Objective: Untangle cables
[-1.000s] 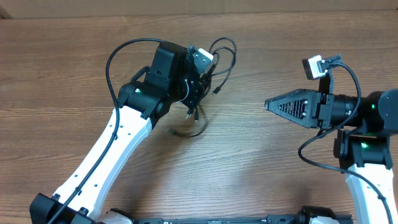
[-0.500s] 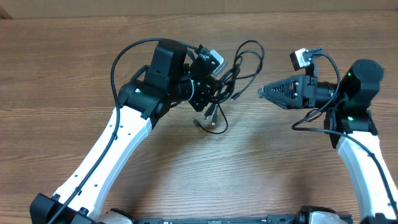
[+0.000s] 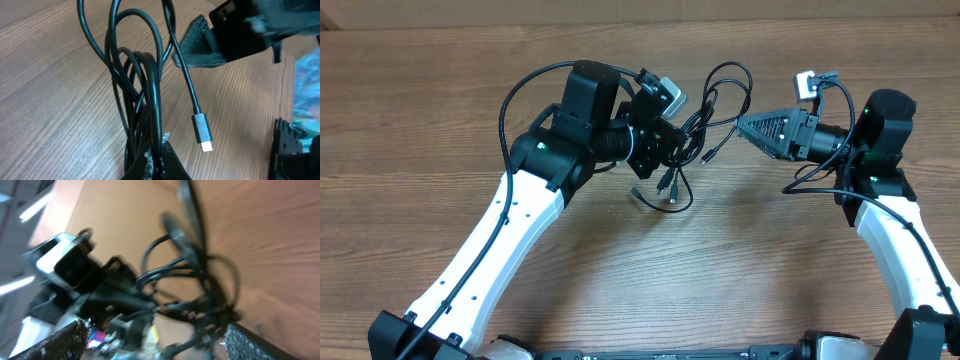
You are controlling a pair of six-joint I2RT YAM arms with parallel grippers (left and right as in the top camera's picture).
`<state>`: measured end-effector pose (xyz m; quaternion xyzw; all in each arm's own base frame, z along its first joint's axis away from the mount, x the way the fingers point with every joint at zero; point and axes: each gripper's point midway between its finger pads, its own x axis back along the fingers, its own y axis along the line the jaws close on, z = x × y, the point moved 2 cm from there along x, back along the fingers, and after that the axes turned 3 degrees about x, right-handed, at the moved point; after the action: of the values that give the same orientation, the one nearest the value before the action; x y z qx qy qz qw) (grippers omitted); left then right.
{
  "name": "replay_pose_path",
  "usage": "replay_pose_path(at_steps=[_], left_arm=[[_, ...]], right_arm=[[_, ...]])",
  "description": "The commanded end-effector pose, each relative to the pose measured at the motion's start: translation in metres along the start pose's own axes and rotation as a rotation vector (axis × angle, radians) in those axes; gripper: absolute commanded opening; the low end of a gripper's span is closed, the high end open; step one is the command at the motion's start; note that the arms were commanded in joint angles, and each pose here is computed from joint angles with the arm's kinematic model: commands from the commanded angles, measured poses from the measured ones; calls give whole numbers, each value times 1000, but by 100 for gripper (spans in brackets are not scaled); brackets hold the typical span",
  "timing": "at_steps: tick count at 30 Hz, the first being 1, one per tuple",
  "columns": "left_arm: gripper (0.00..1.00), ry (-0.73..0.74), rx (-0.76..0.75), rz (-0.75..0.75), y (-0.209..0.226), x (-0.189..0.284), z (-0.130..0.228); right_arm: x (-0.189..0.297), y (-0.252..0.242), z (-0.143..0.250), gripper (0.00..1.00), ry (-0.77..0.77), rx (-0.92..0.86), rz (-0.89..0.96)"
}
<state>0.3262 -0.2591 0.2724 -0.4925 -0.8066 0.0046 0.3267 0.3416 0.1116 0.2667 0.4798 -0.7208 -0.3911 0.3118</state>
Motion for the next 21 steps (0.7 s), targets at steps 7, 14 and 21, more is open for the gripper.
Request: replay_pose_path(at_steps=[7, 14, 21], left_arm=[[4, -25, 37, 124, -23, -1, -7], [4, -30, -2, 179, -45, -8, -10], [4, -24, 19, 95, -34, -12, -9]], right_arm=[[3, -25, -15, 83, -88, 217, 163], [3, -24, -16, 52, -92, 224, 163], [2, -21, -13, 4, -74, 219, 139]])
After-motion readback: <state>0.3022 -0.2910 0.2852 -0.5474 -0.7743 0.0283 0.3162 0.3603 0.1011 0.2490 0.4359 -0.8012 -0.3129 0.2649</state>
